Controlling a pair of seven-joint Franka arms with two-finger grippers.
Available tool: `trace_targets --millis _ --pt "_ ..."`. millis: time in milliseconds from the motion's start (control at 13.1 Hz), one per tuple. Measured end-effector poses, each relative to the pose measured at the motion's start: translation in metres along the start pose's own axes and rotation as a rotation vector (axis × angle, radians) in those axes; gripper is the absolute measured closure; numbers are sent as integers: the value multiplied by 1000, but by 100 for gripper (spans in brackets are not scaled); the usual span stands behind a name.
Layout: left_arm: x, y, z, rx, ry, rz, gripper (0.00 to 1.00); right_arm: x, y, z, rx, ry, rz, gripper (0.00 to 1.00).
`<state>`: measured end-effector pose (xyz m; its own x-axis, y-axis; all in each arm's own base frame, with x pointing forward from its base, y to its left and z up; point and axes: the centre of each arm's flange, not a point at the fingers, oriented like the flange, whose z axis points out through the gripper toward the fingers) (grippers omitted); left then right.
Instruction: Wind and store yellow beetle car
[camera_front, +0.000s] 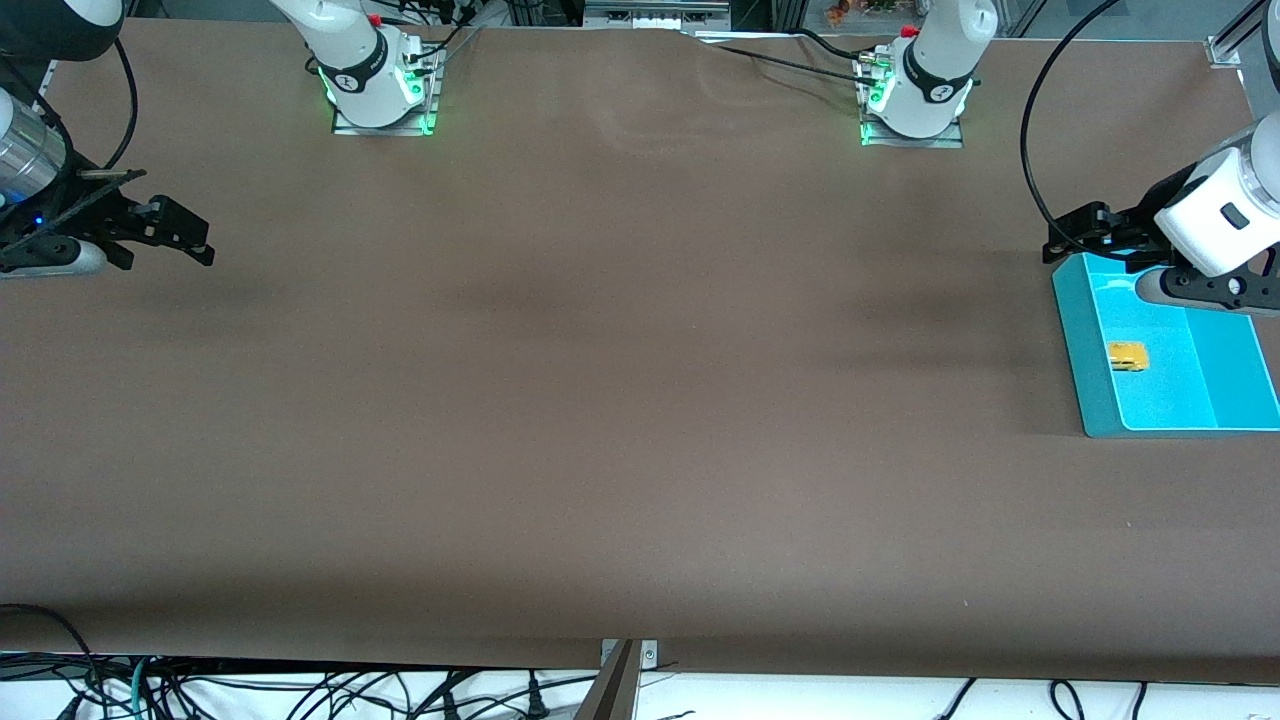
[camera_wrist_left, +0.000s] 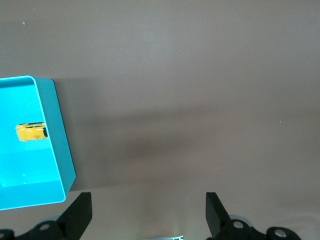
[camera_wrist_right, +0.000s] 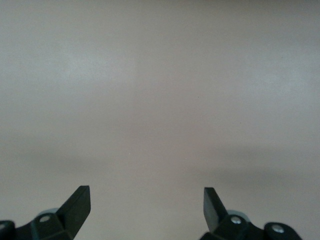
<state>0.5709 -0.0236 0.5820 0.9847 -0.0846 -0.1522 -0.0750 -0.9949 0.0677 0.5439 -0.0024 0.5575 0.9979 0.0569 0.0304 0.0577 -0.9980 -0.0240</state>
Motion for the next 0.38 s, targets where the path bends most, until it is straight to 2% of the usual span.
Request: trace_targets --millis 381 --pt "0 0 0 0 0 0 0 0 0 0 0 1 -24 0"
